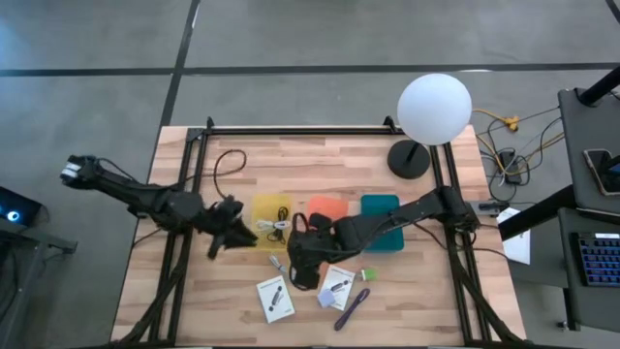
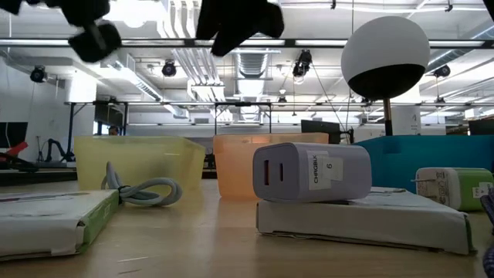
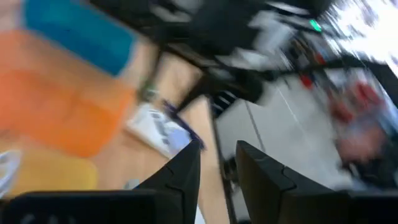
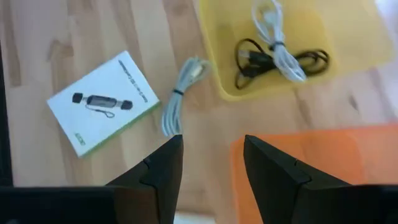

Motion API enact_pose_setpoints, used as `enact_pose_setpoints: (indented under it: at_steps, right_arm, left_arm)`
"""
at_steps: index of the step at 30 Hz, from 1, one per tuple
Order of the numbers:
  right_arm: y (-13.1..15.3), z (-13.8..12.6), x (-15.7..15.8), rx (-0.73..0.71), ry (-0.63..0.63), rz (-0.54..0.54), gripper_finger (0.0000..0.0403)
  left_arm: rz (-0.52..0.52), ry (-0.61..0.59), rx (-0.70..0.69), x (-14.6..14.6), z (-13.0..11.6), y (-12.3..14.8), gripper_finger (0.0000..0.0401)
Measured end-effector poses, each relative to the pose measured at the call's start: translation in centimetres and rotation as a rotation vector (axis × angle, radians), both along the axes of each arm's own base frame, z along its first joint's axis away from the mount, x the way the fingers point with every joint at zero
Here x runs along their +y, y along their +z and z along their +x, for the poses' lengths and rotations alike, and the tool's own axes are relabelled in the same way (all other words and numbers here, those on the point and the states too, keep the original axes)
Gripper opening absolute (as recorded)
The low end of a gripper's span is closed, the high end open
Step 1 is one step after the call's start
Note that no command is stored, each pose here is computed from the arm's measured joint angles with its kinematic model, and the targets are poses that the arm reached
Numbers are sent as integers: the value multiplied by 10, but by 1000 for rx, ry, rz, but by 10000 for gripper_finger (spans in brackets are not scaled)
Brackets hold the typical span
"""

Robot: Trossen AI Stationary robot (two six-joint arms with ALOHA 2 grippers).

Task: Pick and place items into bin
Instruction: Put the blue USB cable into the yellow bin

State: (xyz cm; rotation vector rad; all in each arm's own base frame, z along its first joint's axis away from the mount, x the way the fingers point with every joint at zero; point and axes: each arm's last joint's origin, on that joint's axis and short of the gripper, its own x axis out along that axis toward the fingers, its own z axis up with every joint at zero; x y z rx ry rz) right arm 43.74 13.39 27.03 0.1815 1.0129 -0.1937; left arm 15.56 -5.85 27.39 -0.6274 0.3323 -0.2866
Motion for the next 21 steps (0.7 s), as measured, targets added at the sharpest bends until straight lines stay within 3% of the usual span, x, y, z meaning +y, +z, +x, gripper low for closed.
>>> enact_pose_setpoints:
  at_steps: [3,7,17,21]
  right_arm:
    - [-16,6,5,-63,10,23,160]
    - [-34,10,10,-121,46,53,166]
    - [-78,3,29,-137,53,189,156]
    - [-94,8,36,-125,55,180,155]
  left_arm:
    - [111,-115,-2,-14,-5,-3,80]
    - [188,-185,109,-26,-5,-19,79]
    - [333,-239,171,-38,8,-39,79]
    - [374,-246,188,-40,12,-44,79]
